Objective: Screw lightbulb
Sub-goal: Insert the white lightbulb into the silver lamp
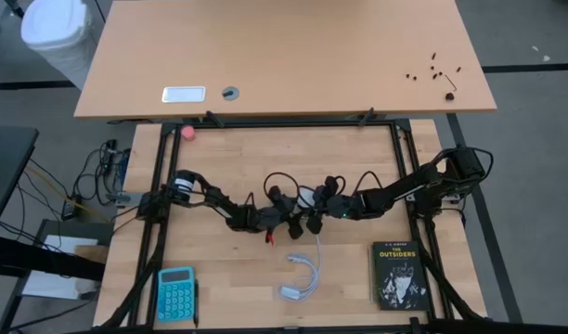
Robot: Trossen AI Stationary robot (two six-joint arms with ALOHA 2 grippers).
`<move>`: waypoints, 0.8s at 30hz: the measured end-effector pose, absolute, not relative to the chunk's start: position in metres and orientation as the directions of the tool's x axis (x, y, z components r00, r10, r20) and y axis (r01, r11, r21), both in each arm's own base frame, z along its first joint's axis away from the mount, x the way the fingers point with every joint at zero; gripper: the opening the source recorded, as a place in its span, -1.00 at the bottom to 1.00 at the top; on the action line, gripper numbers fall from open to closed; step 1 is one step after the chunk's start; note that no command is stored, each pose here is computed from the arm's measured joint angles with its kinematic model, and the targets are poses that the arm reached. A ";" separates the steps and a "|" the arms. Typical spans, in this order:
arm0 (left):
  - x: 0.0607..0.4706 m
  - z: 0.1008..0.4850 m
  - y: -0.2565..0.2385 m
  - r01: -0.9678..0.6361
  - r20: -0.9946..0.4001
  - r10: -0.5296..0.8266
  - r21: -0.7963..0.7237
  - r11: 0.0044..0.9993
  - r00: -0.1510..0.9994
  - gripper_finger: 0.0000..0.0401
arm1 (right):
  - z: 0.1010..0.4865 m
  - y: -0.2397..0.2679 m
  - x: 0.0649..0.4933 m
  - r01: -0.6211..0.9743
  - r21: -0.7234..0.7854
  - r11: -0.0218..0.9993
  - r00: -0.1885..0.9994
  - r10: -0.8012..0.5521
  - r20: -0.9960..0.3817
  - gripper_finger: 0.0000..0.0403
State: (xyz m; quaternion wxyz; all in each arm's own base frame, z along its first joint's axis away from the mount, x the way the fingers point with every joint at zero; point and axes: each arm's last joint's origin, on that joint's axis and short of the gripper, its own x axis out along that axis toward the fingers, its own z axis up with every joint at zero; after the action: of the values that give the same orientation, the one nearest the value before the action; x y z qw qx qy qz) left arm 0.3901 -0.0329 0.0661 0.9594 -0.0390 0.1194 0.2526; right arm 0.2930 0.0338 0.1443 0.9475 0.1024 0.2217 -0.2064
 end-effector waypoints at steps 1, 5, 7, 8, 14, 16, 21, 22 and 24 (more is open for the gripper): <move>0.390 0.066 -0.033 -0.498 -0.248 0.480 -0.015 0.867 0.842 0.04 | 0.144 0.034 0.293 0.443 0.112 0.889 0.816 -0.349 -0.462 0.14; 0.390 0.067 -0.034 -0.529 -0.242 0.508 -0.024 0.849 0.827 0.04 | 0.145 0.034 0.293 0.457 0.132 0.880 0.815 -0.354 -0.459 0.14; 0.390 0.067 -0.034 -0.538 -0.240 0.518 -0.026 0.842 0.821 0.04 | 0.146 0.033 0.294 0.460 0.138 0.877 0.815 -0.355 -0.458 0.14; 0.389 0.067 -0.034 -0.544 -0.239 0.523 -0.027 0.838 0.818 0.04 | 0.146 0.033 0.295 0.459 0.137 0.878 0.815 -0.355 -0.457 0.14; 0.389 0.067 -0.034 -0.557 -0.235 0.535 -0.035 0.830 0.812 0.04 | 0.150 0.034 0.298 0.449 0.115 0.886 0.812 -0.352 -0.465 0.17; 0.389 0.067 -0.034 -0.555 -0.236 0.533 -0.037 0.831 0.813 0.04 | 0.150 0.033 0.299 0.446 0.112 0.888 0.807 -0.345 -0.480 0.20; 0.389 0.067 -0.036 -0.548 -0.236 0.525 -0.037 0.836 0.818 0.04 | 0.149 0.028 0.300 0.437 0.131 0.890 0.808 -0.325 -0.491 0.32; 0.389 0.067 -0.038 -0.546 -0.236 0.524 -0.036 0.837 0.819 0.04 | 0.149 0.028 0.300 0.433 0.135 0.891 0.809 -0.319 -0.493 0.34; 0.389 0.067 -0.038 -0.544 -0.238 0.522 -0.034 0.838 0.819 0.04 | 0.149 0.027 0.300 0.422 0.136 0.896 0.811 -0.307 -0.498 0.38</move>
State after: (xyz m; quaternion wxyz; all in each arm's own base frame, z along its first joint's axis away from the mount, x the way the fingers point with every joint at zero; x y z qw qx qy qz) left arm 0.3889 -0.0381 0.0667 0.9524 -0.0502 0.1103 0.2799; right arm 0.2998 0.0267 0.1494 0.9440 0.1208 0.2390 -0.1930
